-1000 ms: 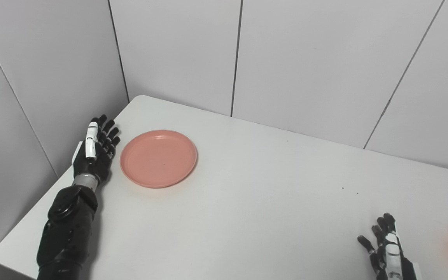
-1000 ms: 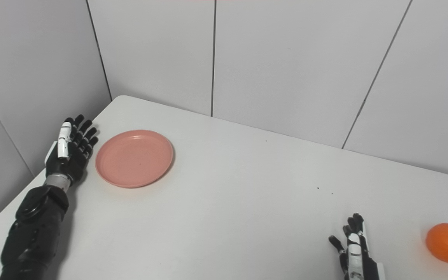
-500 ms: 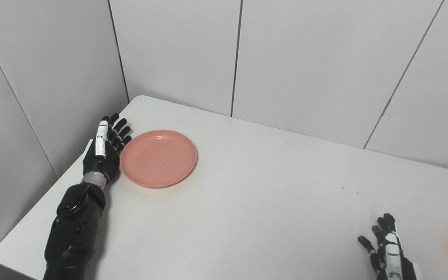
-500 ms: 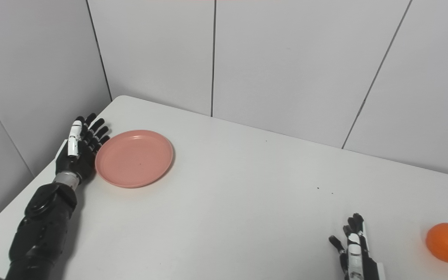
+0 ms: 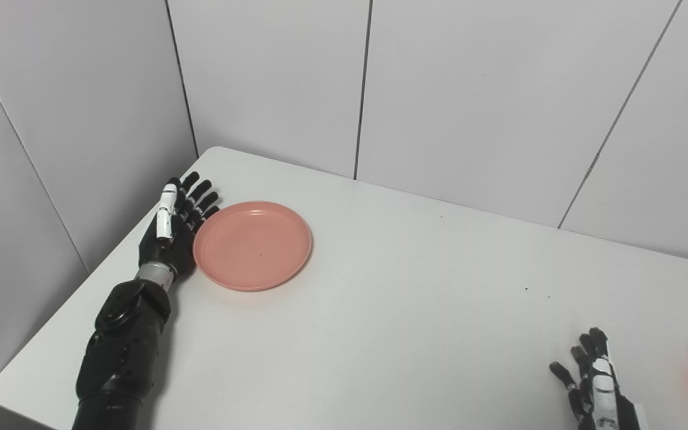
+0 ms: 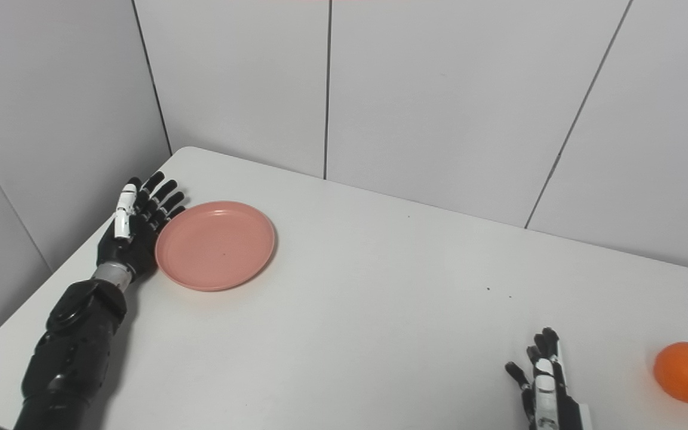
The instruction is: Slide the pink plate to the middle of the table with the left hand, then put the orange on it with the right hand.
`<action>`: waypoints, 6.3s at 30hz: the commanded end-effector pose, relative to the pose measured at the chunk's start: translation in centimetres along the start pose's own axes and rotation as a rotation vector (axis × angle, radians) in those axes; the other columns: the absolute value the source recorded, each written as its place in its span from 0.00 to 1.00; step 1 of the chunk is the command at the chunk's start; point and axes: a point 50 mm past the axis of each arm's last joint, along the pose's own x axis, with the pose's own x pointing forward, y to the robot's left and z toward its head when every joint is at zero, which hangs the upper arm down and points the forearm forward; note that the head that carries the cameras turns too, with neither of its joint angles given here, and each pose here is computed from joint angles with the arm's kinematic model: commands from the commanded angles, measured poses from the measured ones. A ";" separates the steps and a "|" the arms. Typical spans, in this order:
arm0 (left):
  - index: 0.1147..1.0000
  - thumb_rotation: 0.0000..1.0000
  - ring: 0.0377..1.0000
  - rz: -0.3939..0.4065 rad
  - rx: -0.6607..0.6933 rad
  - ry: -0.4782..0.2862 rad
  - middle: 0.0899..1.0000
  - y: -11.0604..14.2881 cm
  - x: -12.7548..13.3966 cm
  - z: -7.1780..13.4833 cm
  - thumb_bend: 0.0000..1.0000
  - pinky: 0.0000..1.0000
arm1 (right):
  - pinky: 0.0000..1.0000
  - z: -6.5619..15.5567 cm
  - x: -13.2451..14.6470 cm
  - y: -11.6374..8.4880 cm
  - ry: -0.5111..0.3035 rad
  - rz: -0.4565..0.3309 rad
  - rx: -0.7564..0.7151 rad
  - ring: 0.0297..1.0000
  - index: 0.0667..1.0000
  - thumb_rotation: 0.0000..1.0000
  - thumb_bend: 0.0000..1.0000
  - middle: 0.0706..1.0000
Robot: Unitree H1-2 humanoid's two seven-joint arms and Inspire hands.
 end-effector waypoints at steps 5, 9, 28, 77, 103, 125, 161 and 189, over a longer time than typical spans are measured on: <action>0.91 1.00 0.92 -0.038 -0.004 0.033 0.92 -1.9 0.3 -0.3 0.41 0.93 | 1.00 0.9 0.1 0.0 -0.039 -0.002 -0.005 1.00 1.00 1.00 0.31 1.00; 0.91 1.00 0.91 -0.047 0.007 0.043 0.91 -2.7 0.2 -0.3 0.40 0.92 | 1.00 1.0 0.1 0.1 -0.041 -0.001 -0.007 1.00 1.00 1.00 0.30 1.00; 0.87 1.00 0.89 -0.077 0.021 0.082 0.89 -5.1 0.0 -0.9 0.39 0.88 | 1.00 1.1 -0.1 0.4 -0.036 -0.003 -0.028 1.00 1.00 1.00 0.31 1.00; 0.88 1.00 0.91 -0.279 -0.017 0.168 0.91 -14.3 -2.7 -4.6 0.40 0.91 | 1.00 1.8 -0.4 1.9 -0.045 -0.016 -0.036 0.98 1.00 1.00 0.36 1.00; 0.89 1.00 0.91 -0.347 -0.051 0.206 0.91 -19.0 -4.9 -6.8 0.39 0.90 | 1.00 1.8 0.3 3.7 -0.022 -0.033 -0.020 0.97 0.99 1.00 0.39 0.99; 0.90 1.00 0.90 -0.407 -0.054 0.255 0.91 -24.0 -8.3 -9.6 0.39 0.91 | 0.99 2.8 0.6 5.5 -0.009 -0.055 -0.046 0.97 0.98 1.00 0.39 0.98; 0.92 1.00 0.94 -0.409 -0.011 0.220 0.94 -21.2 -9.8 -9.0 0.39 0.94 | 0.96 5.3 2.1 4.8 -0.089 -0.138 -0.118 0.95 0.94 1.00 0.43 0.95; 0.92 1.00 0.94 -0.426 -0.015 0.175 0.93 -16.7 -8.8 -9.8 0.40 0.97 | 0.72 11.2 4.7 -1.0 -0.292 -0.326 -0.537 0.74 0.76 0.89 0.69 0.76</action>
